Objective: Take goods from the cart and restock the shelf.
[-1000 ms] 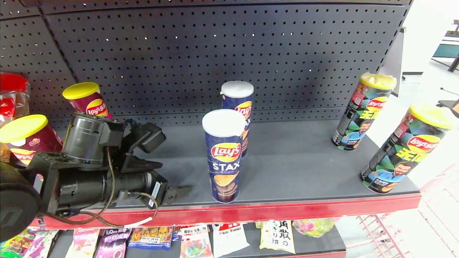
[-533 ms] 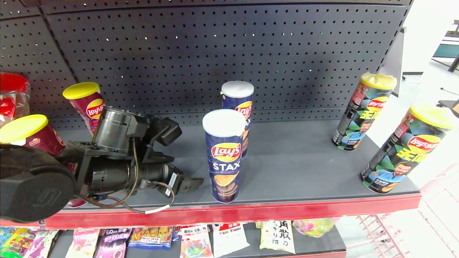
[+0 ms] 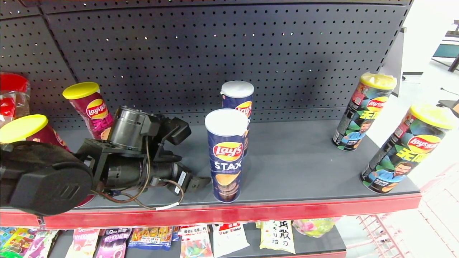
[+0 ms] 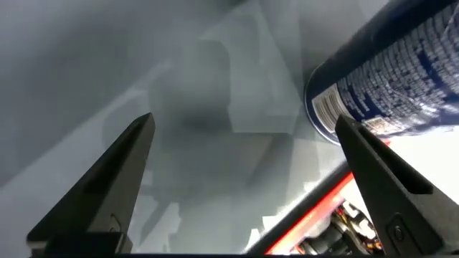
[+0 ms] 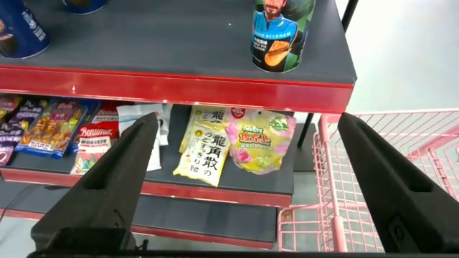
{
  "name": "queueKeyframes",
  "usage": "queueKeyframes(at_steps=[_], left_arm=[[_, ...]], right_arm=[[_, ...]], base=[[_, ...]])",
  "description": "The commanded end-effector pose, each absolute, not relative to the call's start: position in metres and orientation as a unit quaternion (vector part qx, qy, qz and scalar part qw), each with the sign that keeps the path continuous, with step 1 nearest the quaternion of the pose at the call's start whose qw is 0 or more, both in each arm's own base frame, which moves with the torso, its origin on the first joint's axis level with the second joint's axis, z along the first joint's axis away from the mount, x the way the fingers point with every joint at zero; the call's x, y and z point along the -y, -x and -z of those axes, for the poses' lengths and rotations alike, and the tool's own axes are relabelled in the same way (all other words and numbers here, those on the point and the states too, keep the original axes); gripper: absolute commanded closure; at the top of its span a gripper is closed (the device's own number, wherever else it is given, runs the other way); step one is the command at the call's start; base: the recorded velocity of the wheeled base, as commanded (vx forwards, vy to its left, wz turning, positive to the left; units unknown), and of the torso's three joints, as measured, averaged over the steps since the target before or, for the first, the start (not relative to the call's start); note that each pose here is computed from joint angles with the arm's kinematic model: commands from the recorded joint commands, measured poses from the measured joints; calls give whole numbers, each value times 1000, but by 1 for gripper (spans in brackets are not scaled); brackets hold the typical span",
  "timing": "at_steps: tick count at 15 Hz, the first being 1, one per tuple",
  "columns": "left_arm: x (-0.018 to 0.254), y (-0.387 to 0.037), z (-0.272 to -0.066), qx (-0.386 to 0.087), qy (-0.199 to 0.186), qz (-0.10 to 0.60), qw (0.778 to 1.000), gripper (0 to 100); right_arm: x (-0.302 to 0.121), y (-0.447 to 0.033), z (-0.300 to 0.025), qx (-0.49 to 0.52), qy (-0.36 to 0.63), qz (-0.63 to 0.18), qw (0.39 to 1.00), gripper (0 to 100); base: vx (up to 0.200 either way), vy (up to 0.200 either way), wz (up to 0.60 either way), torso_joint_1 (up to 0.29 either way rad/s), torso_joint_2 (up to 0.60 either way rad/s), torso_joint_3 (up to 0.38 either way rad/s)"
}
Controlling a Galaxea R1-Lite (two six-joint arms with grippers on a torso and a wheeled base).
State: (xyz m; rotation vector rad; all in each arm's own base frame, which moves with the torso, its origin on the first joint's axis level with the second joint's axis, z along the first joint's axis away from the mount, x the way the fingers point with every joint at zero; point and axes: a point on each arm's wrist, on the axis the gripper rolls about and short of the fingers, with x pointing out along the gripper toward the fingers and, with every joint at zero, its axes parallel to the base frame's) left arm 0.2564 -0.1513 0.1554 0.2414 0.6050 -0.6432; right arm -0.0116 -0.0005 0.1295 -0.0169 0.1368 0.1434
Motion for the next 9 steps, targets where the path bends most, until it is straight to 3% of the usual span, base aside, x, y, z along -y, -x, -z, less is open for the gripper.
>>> queueKeyframes(at_steps=[1, 9], left_arm=[[154, -260, -155, -289, -116, 311, 898, 0], [160, -260, -154, -288, -119, 319, 895, 0]], right_arm=[[0, 11, -130, -71, 9, -72, 995, 0], [0, 11, -128, -73, 9, -72, 995, 0]], base=[[0, 0, 0, 0, 0, 0], [0, 0, 0, 0, 0, 0]])
